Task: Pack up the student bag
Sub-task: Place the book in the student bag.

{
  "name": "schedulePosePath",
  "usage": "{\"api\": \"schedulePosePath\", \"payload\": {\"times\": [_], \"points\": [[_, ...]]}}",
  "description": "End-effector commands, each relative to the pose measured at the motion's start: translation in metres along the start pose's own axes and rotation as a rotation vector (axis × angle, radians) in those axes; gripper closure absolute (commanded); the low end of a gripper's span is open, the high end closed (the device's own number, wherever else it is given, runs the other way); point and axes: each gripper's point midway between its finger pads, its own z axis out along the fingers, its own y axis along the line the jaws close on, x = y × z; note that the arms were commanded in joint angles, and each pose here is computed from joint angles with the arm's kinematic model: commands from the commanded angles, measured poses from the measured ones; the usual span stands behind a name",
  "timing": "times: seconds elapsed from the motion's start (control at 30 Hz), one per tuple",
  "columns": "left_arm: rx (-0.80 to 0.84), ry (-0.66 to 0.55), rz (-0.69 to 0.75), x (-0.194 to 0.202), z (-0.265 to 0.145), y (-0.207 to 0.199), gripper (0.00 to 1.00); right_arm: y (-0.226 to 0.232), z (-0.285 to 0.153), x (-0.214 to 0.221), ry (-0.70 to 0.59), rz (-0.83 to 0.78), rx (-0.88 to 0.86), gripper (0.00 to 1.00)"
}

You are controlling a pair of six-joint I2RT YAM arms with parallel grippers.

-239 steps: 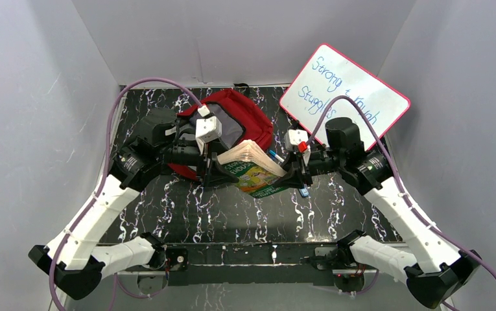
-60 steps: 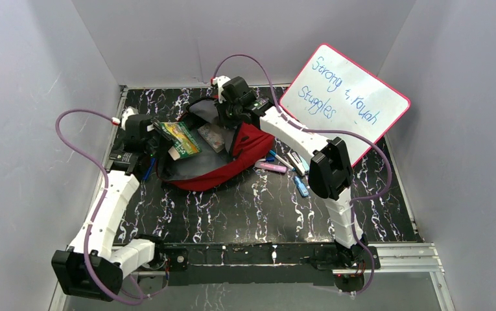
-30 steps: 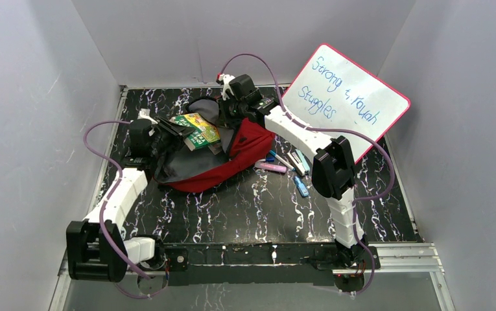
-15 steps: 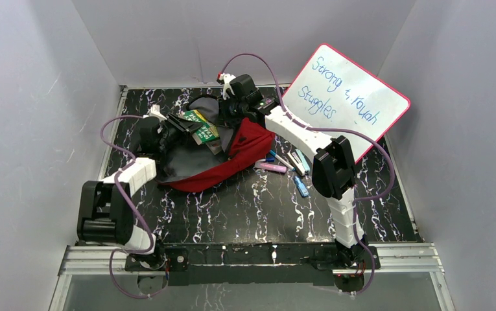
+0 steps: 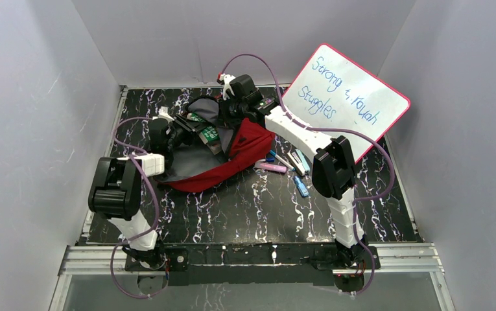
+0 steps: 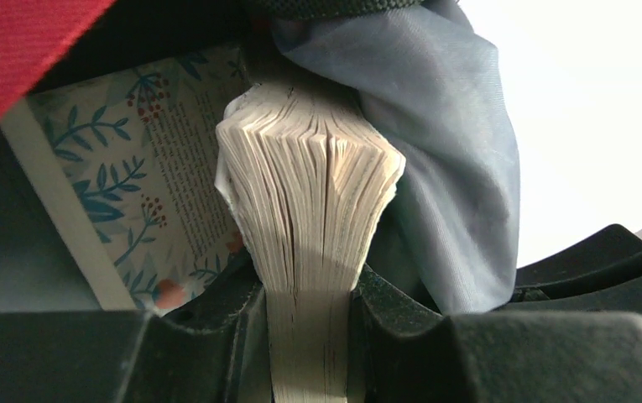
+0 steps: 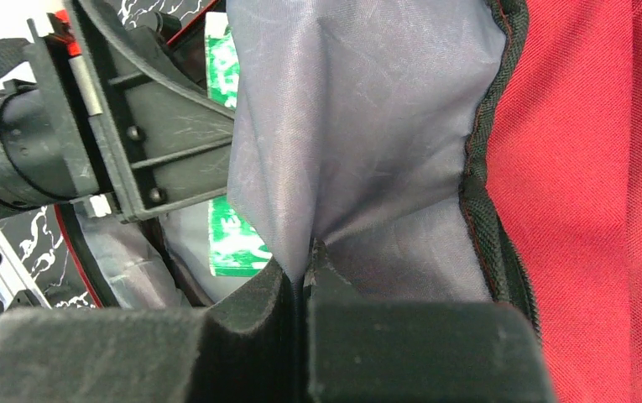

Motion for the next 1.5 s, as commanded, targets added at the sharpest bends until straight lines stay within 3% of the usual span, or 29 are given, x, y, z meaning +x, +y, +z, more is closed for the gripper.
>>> {"api": "schedulePosePath", "payload": {"times": [0.0, 0.3, 0.53, 0.9, 1.07, 1.17, 1.47], "points": [[0.186, -0.019, 0.081, -0.003, 0.016, -0.056, 1.00, 0.034, -0.034, -0.039, -0.110, -0.022, -0.080, 1.00], [0.134, -0.021, 0.086, 0.008, 0.048, -0.037, 1.00, 0.034, -0.036, -0.034, -0.099, -0.021, -0.078, 1.00], [0.021, 0.005, 0.038, 0.014, 0.063, 0.004, 0.99, 0.033, -0.034, -0.028, -0.083, -0.020, -0.084, 1.00], [-0.123, 0.048, 0.093, 0.016, 0.051, 0.011, 0.46, 0.029, -0.033, -0.022, -0.075, -0.036, -0.074, 1.00], [-0.182, 0.075, 0.124, 0.018, 0.037, 0.007, 0.32, 0.028, -0.031, -0.019, -0.067, -0.036, -0.072, 1.00], [-0.204, 0.083, 0.156, 0.017, 0.026, -0.002, 0.26, 0.025, -0.030, -0.019, -0.069, -0.040, -0.061, 1.00], [-0.320, 0.122, 0.266, 0.028, -0.045, -0.017, 0.24, 0.015, -0.032, -0.022, -0.072, -0.072, -0.005, 1.00]]}}
